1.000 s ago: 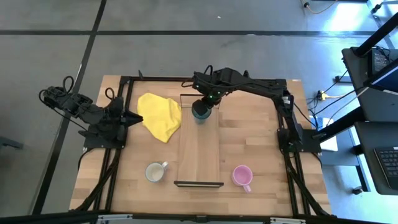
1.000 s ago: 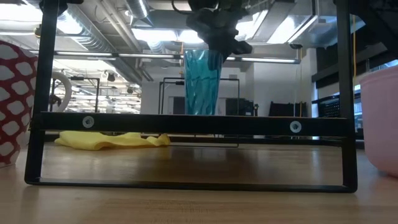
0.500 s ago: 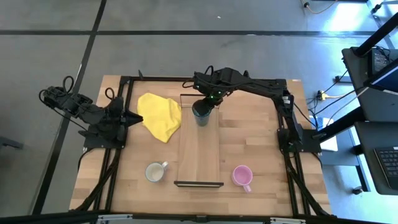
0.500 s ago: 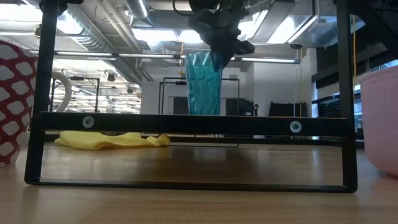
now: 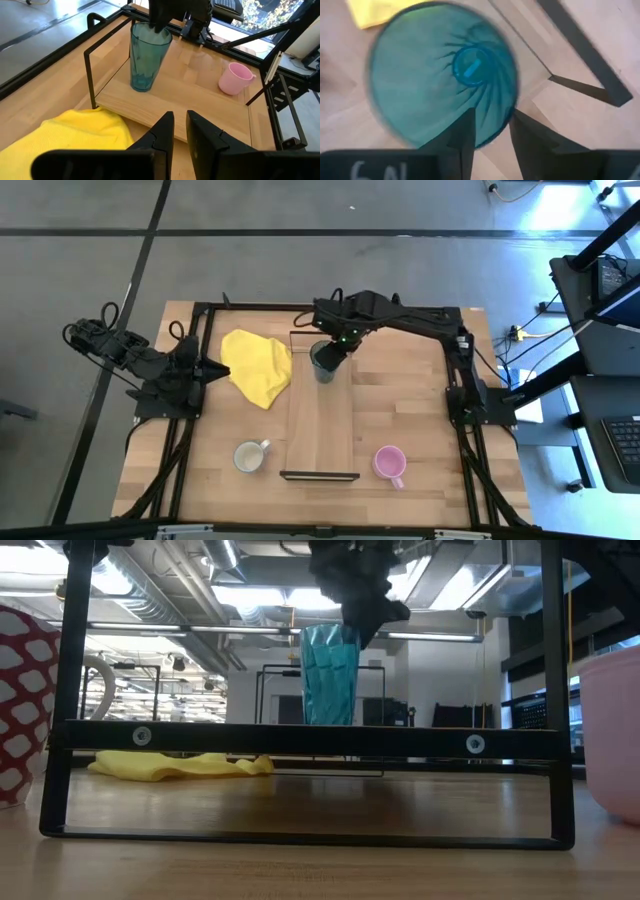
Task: Stack small to large cups/mugs on shelf
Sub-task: Put the blue cup on the shelf, then put the red pattern mug on the shelf
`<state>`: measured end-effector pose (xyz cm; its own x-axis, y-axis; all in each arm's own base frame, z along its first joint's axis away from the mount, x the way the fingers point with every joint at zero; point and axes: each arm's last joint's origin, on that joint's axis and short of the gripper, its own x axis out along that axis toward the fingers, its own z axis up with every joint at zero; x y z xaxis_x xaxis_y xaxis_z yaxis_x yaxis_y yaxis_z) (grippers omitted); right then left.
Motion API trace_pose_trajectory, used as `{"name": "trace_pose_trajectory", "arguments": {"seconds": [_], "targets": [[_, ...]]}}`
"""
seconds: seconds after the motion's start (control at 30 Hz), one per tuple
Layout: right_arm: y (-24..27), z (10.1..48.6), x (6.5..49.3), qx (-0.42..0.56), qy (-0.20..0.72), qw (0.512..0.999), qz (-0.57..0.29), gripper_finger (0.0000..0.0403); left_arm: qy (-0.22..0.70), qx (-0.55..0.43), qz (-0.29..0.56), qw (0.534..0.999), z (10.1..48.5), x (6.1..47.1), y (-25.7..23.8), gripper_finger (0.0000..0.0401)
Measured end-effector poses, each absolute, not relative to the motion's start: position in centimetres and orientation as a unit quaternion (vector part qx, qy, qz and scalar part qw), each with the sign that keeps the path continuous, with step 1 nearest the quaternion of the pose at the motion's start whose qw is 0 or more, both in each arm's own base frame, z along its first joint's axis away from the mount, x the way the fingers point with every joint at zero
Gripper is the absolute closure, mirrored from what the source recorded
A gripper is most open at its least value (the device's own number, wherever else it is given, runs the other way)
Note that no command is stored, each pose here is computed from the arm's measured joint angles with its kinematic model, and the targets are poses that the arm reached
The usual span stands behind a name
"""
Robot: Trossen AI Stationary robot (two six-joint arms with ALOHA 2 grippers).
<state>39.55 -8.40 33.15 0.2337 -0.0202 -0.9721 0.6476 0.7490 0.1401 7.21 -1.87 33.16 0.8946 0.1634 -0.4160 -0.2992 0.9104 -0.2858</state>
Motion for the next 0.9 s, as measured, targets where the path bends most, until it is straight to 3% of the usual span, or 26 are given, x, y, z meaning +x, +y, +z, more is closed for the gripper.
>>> {"name": "trace_pose_trajectory", "arguments": {"seconds": [0.3, 0.53, 0.63, 0.73, 0.9], "targets": [[-4.1, 40.4, 37.7, 0.186, 0.475, 0.835, -0.207, 0.0276, 0.197, -0.161, 0.118, 0.960, 33.2, 7.2, -1.9, 0.0357], [-0.2, 41.8, 34.6, 0.182, 0.512, 0.814, -0.205, 0.0274, 0.202, -0.184, 0.109, 0.956, 33.1, 7.3, -2.0, 0.0357], [2.1, 41.8, 34.0, 0.157, 0.512, 0.823, -0.192, 0.0274, 0.270, -0.197, 0.061, 0.940, 31.6, 7.5, -2.5, 0.0357], [4.1, 41.8, 33.7, 0.144, 0.506, 0.828, -0.196, 0.0274, 0.349, -0.212, 0.068, 0.910, 29.3, 7.9, -3.0, 0.0357], [7.1, 41.4, 33.5, 0.113, 0.496, 0.837, -0.202, 0.0274, 0.415, -0.164, 0.046, 0.894, 26.8, 8.5, -3.5, 0.0357]]}}
